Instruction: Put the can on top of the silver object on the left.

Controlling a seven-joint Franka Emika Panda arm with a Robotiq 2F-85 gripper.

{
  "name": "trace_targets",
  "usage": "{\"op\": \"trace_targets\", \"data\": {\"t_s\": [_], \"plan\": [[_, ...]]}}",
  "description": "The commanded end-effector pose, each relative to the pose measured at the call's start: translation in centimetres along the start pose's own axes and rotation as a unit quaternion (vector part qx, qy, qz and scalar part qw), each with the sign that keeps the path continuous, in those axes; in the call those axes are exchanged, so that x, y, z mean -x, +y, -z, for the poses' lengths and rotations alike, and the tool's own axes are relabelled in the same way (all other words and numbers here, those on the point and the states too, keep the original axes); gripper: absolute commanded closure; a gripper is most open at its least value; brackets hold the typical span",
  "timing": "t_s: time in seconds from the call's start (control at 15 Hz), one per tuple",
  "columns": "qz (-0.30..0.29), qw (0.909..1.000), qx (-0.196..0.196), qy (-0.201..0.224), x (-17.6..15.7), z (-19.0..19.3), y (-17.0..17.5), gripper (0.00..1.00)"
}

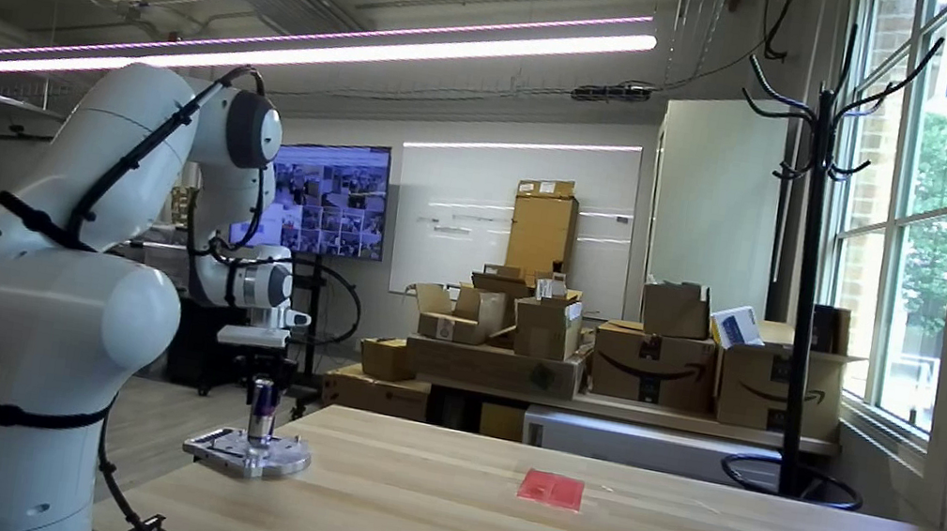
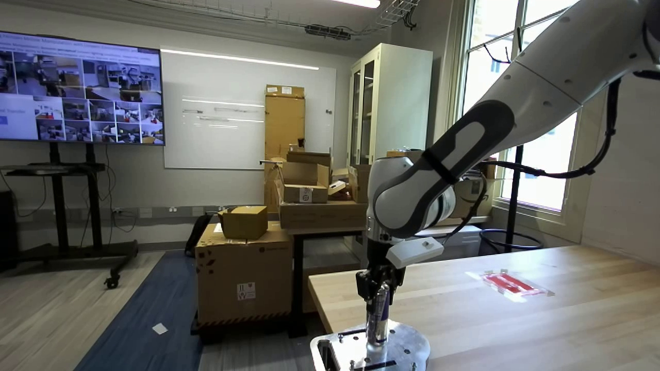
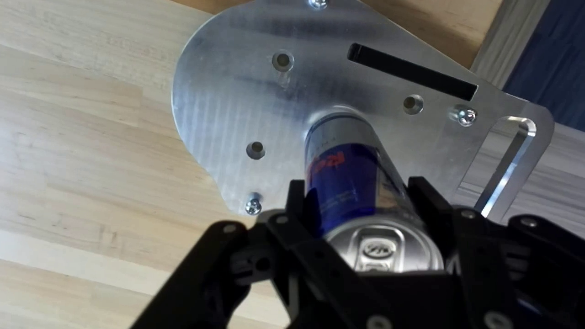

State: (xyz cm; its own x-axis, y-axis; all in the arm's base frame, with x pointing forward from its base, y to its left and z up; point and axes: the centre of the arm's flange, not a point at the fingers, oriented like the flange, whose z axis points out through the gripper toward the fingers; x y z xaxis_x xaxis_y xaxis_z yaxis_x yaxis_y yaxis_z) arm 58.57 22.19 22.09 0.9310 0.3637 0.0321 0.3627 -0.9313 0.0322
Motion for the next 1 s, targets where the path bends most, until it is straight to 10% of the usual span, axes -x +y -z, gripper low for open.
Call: {"op": "trace_targets", "data": {"t_s": [0.0, 0.73, 0.8, 0.93], "plan": [[0.008, 1.0000, 0.004, 0.003, -1.7, -0.2, 0.2, 0.66], [-0.001, 0.9999, 0.010, 0.006, -0.6, 1.8, 0.7, 0.67], [-0.002, 1.0000, 0.008, 0.005, -0.2, 2.9, 0.7, 0.17], [0.008, 0.9998, 0.016, 0.002, 1.2, 6.6, 0.1, 0.09]]}}
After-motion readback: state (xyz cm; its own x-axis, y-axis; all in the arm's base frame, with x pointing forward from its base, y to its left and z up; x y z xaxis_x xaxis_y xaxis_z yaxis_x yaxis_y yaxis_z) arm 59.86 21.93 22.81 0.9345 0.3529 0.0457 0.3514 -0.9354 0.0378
